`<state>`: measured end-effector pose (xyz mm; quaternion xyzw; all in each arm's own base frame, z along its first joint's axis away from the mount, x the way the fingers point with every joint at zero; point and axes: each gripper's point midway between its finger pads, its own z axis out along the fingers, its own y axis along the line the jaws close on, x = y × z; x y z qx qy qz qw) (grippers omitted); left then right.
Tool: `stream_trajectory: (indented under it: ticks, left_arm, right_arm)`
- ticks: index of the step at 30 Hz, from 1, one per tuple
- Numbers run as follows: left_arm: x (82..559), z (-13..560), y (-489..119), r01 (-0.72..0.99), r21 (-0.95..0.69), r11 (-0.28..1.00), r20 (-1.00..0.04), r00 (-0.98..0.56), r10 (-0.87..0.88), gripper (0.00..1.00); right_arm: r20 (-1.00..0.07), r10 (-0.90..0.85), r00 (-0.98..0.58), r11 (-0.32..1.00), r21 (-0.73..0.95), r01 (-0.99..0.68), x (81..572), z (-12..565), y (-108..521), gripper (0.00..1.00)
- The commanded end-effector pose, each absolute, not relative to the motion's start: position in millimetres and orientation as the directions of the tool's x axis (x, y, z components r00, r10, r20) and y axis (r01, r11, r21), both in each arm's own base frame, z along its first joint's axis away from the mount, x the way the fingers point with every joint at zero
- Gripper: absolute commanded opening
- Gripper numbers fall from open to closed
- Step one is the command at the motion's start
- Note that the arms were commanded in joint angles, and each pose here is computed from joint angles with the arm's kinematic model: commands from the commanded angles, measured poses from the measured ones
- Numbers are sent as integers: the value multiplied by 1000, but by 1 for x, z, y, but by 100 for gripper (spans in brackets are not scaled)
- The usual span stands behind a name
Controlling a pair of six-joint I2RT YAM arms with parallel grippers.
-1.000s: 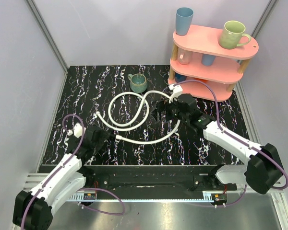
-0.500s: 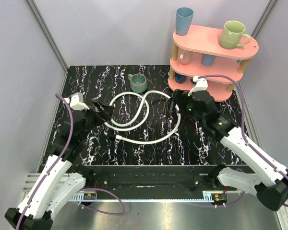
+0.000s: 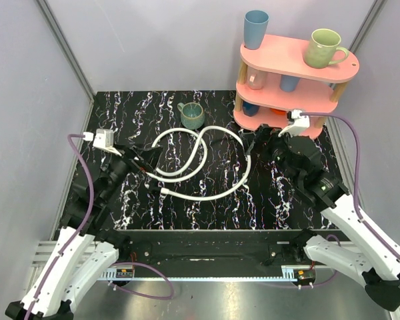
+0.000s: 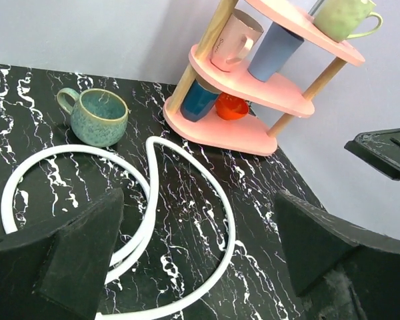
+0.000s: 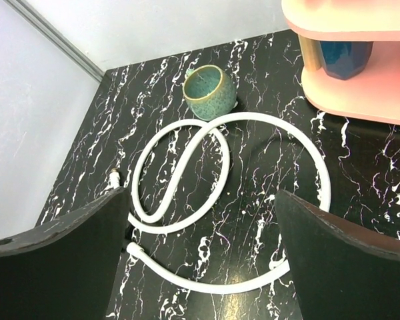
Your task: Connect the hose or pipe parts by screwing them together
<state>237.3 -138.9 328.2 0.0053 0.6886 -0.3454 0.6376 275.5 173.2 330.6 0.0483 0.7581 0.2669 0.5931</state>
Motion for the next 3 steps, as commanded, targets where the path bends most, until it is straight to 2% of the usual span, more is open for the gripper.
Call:
stream_trajectory:
  ticks: [1, 3]
  left_arm:
    - [237, 345, -142, 492, -439, 752, -892, -140, -430, 99]
    - [239, 344, -142, 487, -447, 750, -889, -150, -433, 99]
  right_arm:
    - [-864, 441, -245, 832, 495, -250, 281, 346, 175, 100]
    - [-861, 444, -248, 830, 500, -247, 282, 346, 176, 100]
